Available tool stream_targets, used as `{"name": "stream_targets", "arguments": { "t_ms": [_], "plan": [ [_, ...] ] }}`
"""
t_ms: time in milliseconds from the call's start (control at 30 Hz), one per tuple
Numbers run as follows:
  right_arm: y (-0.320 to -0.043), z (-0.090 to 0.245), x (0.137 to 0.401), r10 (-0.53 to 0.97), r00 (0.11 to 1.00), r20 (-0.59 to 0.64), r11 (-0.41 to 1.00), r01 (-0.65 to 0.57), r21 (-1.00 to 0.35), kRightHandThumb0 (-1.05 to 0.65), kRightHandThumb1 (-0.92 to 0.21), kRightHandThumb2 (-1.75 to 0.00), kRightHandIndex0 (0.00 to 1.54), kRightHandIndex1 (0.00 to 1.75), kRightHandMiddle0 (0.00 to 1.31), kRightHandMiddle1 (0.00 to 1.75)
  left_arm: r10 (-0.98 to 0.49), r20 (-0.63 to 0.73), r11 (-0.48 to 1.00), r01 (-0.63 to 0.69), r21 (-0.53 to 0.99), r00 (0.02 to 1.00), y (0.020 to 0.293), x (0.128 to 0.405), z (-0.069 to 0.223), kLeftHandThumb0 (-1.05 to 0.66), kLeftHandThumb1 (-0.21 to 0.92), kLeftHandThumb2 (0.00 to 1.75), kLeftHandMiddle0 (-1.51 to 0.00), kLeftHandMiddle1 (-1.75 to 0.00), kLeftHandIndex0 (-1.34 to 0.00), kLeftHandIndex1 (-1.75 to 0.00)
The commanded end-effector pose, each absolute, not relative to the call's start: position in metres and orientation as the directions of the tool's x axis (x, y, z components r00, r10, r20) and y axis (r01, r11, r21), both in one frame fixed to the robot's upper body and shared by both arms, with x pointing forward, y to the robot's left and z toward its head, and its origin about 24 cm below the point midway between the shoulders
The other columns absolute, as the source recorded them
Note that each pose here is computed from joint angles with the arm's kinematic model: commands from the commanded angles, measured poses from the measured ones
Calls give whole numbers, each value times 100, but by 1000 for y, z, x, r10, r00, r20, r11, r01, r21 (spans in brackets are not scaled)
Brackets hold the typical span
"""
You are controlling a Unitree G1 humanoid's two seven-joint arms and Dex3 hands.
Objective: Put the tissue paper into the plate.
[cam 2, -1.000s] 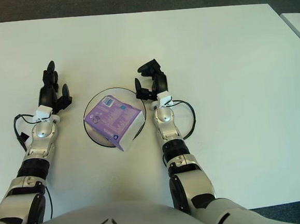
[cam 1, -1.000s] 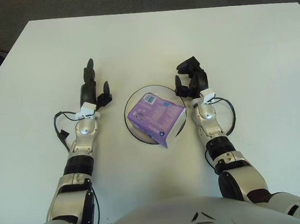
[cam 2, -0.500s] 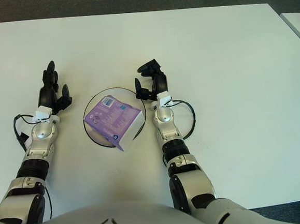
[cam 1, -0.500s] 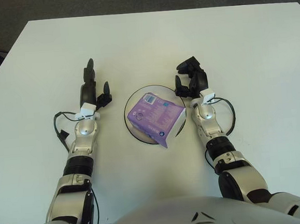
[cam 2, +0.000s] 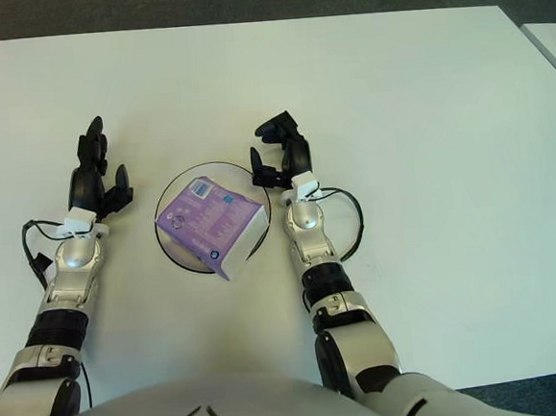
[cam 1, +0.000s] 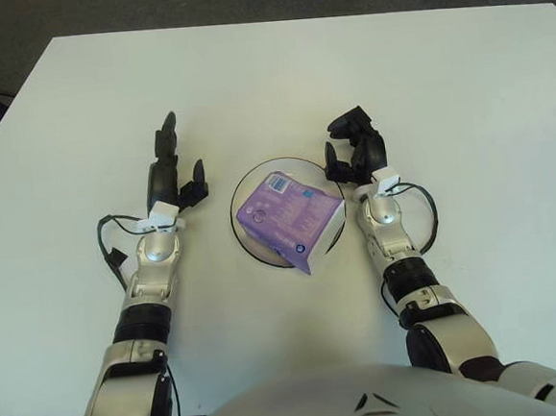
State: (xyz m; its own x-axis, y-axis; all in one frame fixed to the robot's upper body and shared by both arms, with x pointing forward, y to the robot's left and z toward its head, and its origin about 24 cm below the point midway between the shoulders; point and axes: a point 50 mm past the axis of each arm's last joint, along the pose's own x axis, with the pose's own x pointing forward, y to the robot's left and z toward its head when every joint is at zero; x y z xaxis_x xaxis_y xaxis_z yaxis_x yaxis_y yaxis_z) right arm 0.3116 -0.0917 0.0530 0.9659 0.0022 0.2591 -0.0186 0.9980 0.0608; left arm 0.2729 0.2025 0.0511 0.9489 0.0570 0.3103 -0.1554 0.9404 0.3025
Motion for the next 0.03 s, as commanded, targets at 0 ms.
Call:
{"name": "stream_targets", "arguments": {
  "t_ms": [0],
  "plan": [
    [-114,-28,280,-33,995,-95,999,35,27,-1,-38,-119,63,168,41,161,90,113,944,-121,306,989,197,242,6,-69,92,77,-21,-1,0,-42]
  ]
}}
